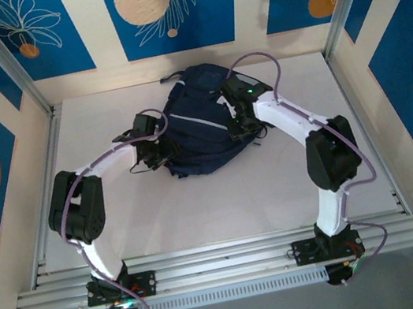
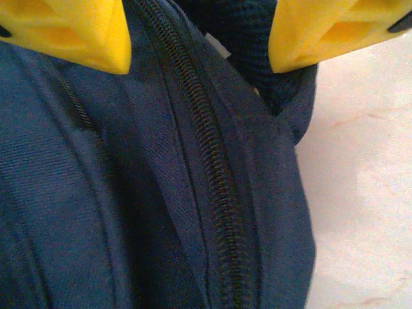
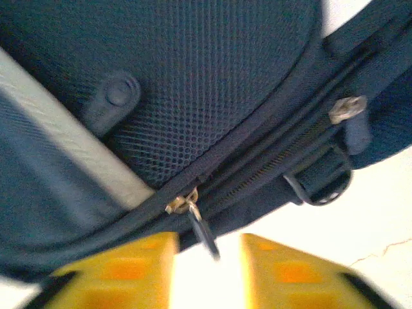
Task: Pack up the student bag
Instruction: Zip the student bag at the top-center of the table, then reset both arms
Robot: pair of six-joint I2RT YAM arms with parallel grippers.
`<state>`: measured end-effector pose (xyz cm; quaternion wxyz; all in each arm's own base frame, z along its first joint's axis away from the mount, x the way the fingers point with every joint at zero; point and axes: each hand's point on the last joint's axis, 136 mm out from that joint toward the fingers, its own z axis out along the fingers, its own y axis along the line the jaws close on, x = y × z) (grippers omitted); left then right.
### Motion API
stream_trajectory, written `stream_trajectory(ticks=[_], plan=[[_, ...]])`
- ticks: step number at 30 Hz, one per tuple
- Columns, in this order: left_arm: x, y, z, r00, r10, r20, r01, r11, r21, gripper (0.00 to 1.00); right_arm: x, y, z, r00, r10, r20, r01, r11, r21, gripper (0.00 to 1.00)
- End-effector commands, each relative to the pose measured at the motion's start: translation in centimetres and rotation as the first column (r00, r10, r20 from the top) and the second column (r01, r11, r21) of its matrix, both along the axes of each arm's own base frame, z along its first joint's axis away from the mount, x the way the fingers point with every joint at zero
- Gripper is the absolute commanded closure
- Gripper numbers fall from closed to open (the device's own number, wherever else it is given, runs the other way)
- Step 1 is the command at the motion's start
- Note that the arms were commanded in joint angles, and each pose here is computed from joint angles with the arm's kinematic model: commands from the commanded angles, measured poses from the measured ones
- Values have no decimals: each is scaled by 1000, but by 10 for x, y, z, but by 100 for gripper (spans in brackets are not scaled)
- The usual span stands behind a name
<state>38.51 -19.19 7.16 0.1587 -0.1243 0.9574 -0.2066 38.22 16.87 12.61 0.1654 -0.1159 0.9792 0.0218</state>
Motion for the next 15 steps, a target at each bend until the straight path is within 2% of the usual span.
stream_trajectory(ticks=[1, 2, 5, 6, 8, 11, 15], plan=[[0, 26, 22, 998, 9, 56, -12, 998, 57, 35, 7, 1, 38, 990, -24, 139, 4, 990, 142, 25], [2, 29, 32, 996, 1, 85, -6, 998, 65, 33, 7, -6, 39, 987, -43, 154, 19, 988, 152, 16], [7, 54, 57, 987, -16, 161, -8, 989, 149, 25, 14, -38, 35, 975, -131, 180, 99, 979, 177, 4], [8, 65, 65, 982, -16, 189, -21, 981, 193, 18, 19, -51, 32, 967, -164, 197, 128, 975, 182, 1], [9, 88, 77, 971, -19, 239, -49, 960, 274, 9, 28, -77, 19, 950, -207, 235, 171, 972, 163, 1], [8, 121, 87, 950, -27, 311, -98, 920, 379, 1, 36, -105, -1, 924, -213, 319, 184, 976, 120, 1], [6, 152, 86, 914, -83, 396, -139, 855, 499, 1, 42, -118, -17, 882, -170, 439, 145, 985, 92, 0]])
